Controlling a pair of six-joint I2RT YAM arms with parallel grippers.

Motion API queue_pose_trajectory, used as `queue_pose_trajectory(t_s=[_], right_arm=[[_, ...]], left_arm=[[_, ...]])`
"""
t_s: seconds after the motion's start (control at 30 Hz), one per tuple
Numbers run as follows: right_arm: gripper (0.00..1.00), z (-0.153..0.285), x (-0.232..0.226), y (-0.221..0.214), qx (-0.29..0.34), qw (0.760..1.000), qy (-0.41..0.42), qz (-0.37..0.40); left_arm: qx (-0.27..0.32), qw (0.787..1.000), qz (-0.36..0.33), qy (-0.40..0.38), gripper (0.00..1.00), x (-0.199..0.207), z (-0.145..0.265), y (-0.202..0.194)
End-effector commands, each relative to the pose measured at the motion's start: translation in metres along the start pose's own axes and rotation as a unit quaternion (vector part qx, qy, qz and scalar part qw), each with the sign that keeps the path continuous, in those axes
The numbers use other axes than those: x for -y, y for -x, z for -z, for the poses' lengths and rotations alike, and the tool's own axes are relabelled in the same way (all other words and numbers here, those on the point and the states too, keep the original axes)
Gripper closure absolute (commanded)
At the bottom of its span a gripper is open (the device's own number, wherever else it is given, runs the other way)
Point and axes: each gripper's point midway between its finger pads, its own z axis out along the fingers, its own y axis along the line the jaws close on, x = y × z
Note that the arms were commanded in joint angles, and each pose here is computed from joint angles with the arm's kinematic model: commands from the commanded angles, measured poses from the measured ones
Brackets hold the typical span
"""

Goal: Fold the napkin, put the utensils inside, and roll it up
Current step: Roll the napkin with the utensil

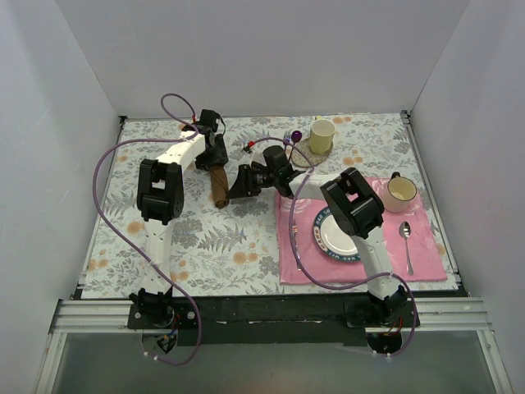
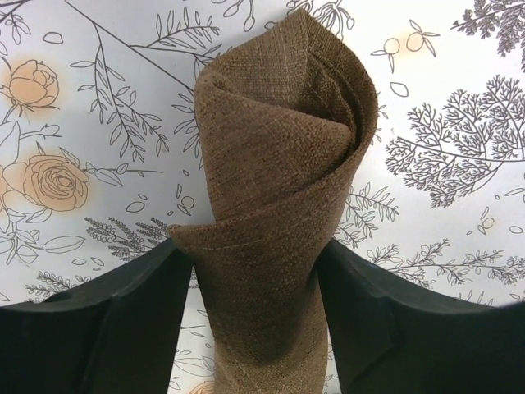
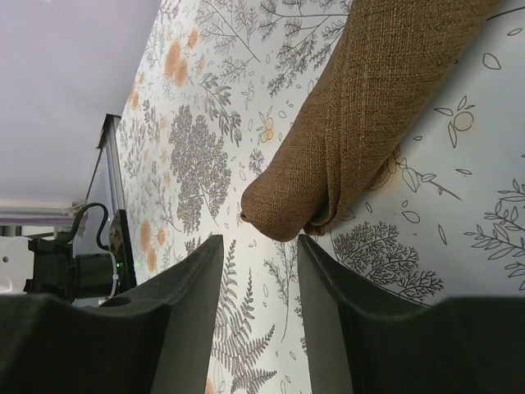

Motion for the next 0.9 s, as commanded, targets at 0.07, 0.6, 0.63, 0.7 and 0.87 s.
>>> queue_pose_trajectory(t_s=[0.07,0.6,0.63,0.7,0.87], right_arm=[[0.51,0.012,-0.025,0.028,0.027,0.999,0.016,0.044],[0.50,0.013,-0.031,0.038,0.025,0.998,0.018,0.051],[0.50,0.013,-0.031,0.041,0.028,0.998,0.019,0.053],[0.50,0.012,-0.031,0.041,0.026,0.998,0.019,0.050],[0.55,0.001,-0.033,0.045,0.028,0.998,0.028,0.046]], left_arm=[[0.022,1.000,0.006,-0.015,0.35,0.004,0.016,0.018],[0.053,0.996,0.036,-0.063,0.17,0.010,0.081,0.041],[0.057,0.995,0.040,-0.069,0.17,0.010,0.089,0.045],[0.062,0.994,0.053,-0.071,0.16,0.005,0.097,0.050],[0.087,0.978,0.134,-0.136,0.22,-0.008,0.117,0.072]])
